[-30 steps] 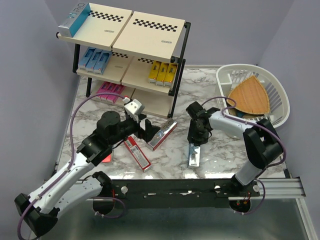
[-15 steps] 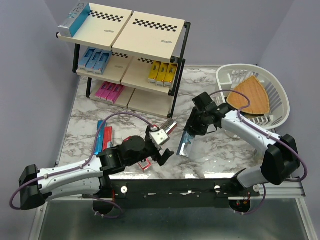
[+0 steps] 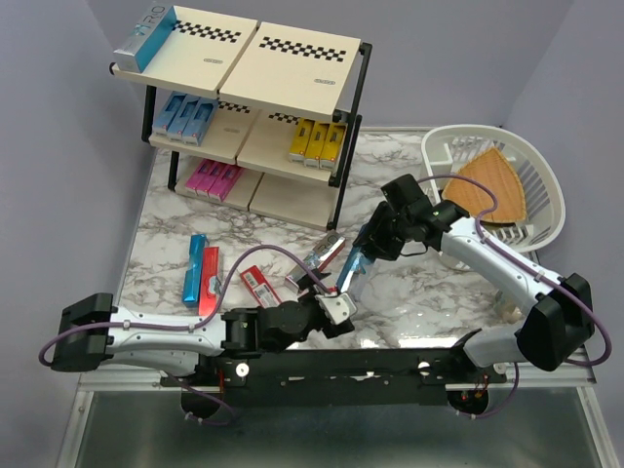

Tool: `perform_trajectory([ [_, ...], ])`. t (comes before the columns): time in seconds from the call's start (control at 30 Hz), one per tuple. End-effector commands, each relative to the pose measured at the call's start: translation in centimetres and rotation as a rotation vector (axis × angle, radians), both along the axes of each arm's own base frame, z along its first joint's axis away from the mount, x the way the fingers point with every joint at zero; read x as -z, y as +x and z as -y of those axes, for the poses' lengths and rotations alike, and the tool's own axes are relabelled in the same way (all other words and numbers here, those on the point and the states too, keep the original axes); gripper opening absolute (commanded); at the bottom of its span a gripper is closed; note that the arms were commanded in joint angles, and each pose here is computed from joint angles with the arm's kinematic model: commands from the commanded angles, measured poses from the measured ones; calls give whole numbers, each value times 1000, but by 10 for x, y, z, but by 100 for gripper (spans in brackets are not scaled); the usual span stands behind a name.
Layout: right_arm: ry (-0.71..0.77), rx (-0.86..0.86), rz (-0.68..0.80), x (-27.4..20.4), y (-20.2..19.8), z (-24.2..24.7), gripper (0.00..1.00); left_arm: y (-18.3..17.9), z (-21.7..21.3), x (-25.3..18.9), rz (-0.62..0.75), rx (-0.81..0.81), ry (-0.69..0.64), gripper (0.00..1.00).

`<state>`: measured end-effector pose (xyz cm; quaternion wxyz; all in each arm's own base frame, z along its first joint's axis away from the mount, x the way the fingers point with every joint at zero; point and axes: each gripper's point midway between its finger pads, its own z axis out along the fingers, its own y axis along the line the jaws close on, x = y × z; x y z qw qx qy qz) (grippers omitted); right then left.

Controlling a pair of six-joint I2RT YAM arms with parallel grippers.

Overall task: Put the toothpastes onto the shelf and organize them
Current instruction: Place the toothpaste on the shelf.

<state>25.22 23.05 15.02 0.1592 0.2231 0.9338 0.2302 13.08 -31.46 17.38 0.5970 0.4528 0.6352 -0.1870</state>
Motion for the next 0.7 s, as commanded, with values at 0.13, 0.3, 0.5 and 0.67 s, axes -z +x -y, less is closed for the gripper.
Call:
perform_trajectory([
  [0.13,82,43,21,-20,4,-10,34,13,15,-22,80,-150,-75,99],
  [0.3,96,46,11,-20,5,-13,34,22,12,-17,87,-257,-84,99],
  [0.5,107,49,3,-19,4,-15,34,22,22,-17,95,-250,-95,92],
  [0.67,114,47,2,-21,5,-17,35,23,28,-10,94,-243,-78,83],
])
